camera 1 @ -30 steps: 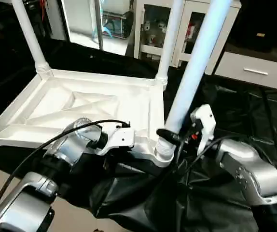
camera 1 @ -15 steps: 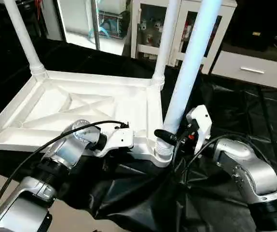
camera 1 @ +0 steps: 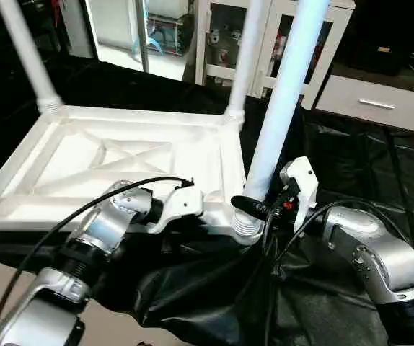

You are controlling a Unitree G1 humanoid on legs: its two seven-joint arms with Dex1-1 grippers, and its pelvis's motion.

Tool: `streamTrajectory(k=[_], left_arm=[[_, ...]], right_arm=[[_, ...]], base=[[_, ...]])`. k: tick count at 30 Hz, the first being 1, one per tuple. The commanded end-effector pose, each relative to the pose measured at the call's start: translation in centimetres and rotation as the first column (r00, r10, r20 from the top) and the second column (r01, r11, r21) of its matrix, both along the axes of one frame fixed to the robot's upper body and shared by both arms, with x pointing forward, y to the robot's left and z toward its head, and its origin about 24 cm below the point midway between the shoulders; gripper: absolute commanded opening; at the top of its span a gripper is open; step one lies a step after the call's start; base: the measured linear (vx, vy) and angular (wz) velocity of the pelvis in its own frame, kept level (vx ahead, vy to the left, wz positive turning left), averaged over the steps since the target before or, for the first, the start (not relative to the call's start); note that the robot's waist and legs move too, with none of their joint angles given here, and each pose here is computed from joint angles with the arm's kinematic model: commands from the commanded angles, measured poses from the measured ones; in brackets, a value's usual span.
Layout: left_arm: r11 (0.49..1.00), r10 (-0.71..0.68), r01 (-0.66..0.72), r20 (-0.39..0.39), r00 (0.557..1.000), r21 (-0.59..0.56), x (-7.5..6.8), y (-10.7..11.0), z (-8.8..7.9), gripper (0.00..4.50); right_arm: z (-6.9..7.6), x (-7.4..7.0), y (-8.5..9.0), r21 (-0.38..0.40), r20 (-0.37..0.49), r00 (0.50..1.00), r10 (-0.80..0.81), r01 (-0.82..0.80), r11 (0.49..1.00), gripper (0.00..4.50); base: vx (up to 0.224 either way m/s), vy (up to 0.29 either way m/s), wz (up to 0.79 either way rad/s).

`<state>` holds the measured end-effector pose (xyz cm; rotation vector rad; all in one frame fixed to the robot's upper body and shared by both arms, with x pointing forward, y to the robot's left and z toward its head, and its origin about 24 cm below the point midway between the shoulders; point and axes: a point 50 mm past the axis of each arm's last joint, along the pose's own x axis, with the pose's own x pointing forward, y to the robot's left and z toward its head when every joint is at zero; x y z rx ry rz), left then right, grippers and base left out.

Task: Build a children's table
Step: Insert table leg to table base

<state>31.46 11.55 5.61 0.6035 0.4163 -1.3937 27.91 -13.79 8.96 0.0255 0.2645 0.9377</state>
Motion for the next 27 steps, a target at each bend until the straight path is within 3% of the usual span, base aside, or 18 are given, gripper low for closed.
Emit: streamTrajectory(k=[1,6,16,22,27], left_arm=[[0.996,0.056,-0.057,-0.011,0.998,-0.074,0.0,0.1,-0.2,0.61],[0.997,0.055,-0.053,0.045,0.997,-0.058,0.2,0.0,-0.1,1.06],[0.997,0.036,-0.036,-0.005,0.999,0.071,-0.3,1.1,-1.4,0.98],[0.991,0.084,-0.082,-0.010,0.996,0.105,0.3,1.6,-1.3,0.98],[0.991,0.084,-0.079,-0.043,0.996,0.103,0.4,1.6,-1.2,0.50]], right_arm=[[0.8,0.1,-0.4,0.000,0.027,1.000,-0.006,0.006,1.000,1.86],[0.8,0.1,-0.4,0.001,0.023,1.000,-0.008,0.008,1.000,1.86],[1.0,0.3,-0.8,-0.001,0.030,0.999,-0.020,0.020,1.000,1.86],[1.1,0.5,-0.9,-0.001,0.036,0.999,-0.024,0.024,1.000,1.86],[1.3,0.7,-1.0,0.005,0.044,0.998,-0.036,0.036,0.999,1.86]], base=[[0.000,0.000,0.00],[0.000,0.000,0.00],[0.000,0.000,0.00],[0.000,0.000,0.00],[0.000,0.000,0.00]])
